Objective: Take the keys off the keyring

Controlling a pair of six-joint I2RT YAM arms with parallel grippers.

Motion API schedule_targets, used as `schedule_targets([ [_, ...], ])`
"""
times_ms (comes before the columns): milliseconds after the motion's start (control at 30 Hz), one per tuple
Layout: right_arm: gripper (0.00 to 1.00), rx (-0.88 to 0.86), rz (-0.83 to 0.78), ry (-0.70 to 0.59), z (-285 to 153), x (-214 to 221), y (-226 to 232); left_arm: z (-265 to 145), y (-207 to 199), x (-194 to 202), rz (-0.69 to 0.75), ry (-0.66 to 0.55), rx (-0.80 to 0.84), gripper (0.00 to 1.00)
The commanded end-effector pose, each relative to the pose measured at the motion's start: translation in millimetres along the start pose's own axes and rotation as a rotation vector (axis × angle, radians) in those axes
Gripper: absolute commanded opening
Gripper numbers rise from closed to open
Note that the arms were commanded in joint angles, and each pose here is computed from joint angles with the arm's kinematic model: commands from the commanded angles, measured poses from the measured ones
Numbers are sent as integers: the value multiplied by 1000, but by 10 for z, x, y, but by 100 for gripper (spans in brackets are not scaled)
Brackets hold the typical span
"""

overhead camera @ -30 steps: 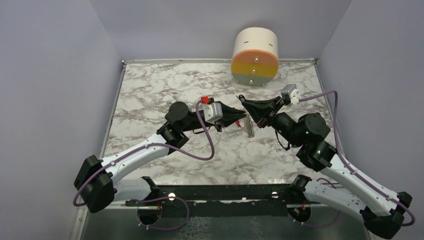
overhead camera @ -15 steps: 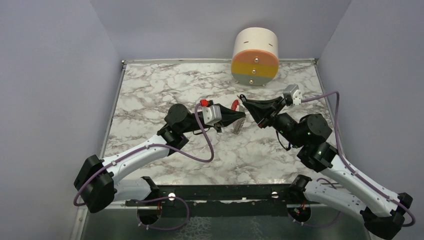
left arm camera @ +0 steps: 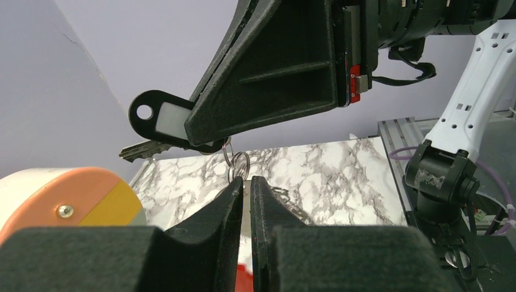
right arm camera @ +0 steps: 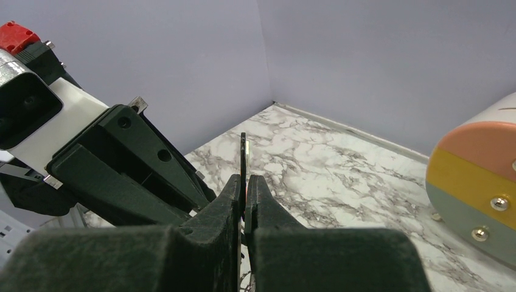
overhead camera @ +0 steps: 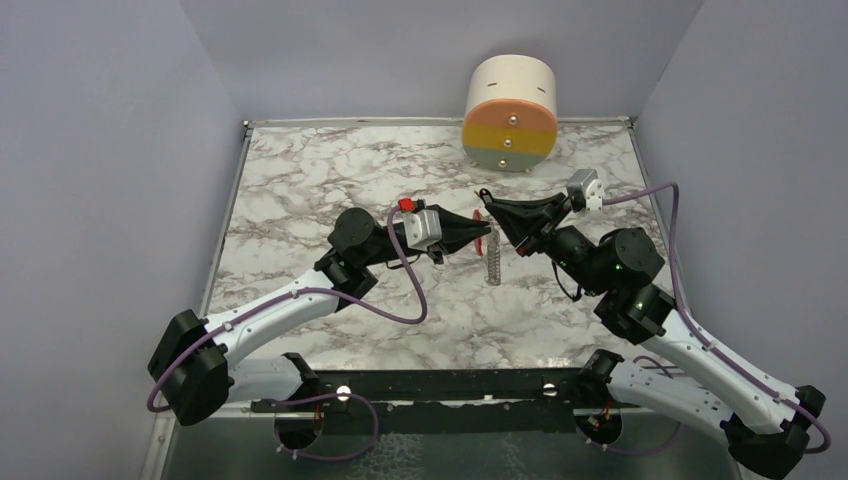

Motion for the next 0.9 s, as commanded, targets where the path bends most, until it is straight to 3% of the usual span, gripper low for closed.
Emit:
schedule_targets([
  [0, 1, -35, 4, -52, -12, -87, 41, 17, 25, -86, 1, -40, -43, 14],
  [200, 1, -40, 9, -56, 0, -68, 41, 15, 45, -77, -15, -45, -85, 17],
  [667, 1, -63, 19, -63, 9, -89, 66, -19, 71, 27, -10, -30, -170, 6],
  [867, 1, -53, 11, -64, 20, -81, 54, -31, 55, 23, -38, -35, -178, 20],
])
Point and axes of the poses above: each gripper's point midway between its finger pads, its own z axis out along the fingers, its own y axis along the line the jaws close on, x = y × z, the point moved 10 cm from there along -z, back along the fingers, and after that the axes turned 8 degrees about z, right-handed, at the moved point
